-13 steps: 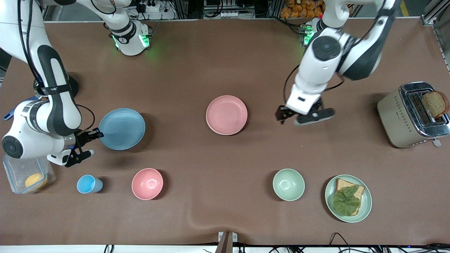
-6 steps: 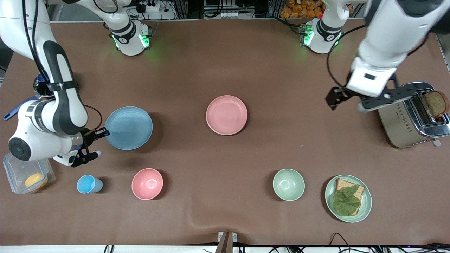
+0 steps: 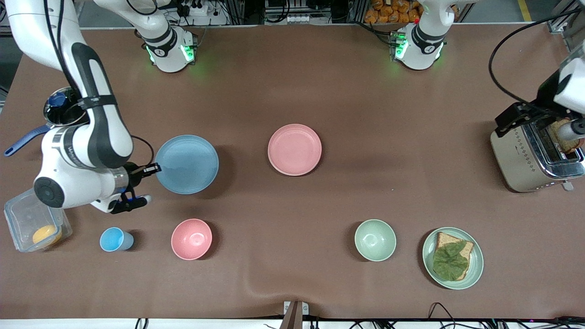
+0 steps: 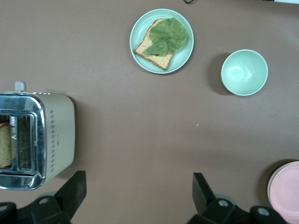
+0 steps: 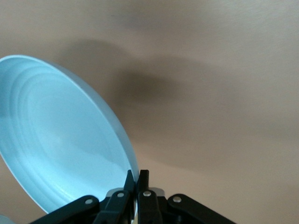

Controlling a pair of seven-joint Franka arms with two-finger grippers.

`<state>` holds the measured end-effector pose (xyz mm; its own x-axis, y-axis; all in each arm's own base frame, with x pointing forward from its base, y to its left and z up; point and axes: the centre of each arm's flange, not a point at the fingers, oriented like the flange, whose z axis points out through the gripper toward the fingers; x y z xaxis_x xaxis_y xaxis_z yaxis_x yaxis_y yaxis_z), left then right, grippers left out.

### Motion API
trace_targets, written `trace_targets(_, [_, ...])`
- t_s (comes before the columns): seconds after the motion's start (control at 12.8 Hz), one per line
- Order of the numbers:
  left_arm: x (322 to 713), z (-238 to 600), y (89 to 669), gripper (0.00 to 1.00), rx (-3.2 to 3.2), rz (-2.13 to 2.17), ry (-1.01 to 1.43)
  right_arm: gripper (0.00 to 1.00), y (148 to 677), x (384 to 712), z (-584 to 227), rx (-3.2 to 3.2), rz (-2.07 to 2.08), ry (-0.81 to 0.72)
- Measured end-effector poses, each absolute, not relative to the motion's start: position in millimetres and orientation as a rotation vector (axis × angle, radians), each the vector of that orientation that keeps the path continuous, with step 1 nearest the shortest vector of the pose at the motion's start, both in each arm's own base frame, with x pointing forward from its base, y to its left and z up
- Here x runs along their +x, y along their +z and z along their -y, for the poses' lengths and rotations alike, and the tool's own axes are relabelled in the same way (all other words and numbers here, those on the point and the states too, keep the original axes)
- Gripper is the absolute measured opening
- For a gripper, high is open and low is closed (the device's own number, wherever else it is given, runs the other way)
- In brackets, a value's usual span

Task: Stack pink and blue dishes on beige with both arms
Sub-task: 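Carry the blue plate with the right gripper over the pink plate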

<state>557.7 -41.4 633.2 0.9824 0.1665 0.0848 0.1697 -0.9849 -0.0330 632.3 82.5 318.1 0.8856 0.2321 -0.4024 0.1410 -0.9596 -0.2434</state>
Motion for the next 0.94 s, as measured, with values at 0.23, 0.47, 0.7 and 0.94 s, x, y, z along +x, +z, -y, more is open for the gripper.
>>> trace_targets(0.23, [553.4, 45.8, 635.7, 1.0, -3.087, 0.25, -0.109, 0.04, 330.5, 624.0, -134.9, -2.837, 0.169, 0.661])
trace_targets(0.47, [548.5, 46.2, 638.8, 1.0, -3.084, 0.248, -0.082, 0.04, 340.9, 610.7, -205.8, -2.847, 0.178, 0.66])
trace_targets(0.7, [544.5, 47.2, 642.3, 1.0, -3.091, 0.222, -0.074, 0.04, 345.9, 596.4, -267.9, -2.831, 0.229, 0.604])
trace_targets(0.94, [542.1, 48.1, 642.2, 1.0, -3.103, 0.218, -0.052, 0.04, 329.7, 580.8, -308.9, -2.843, 0.187, 0.615])
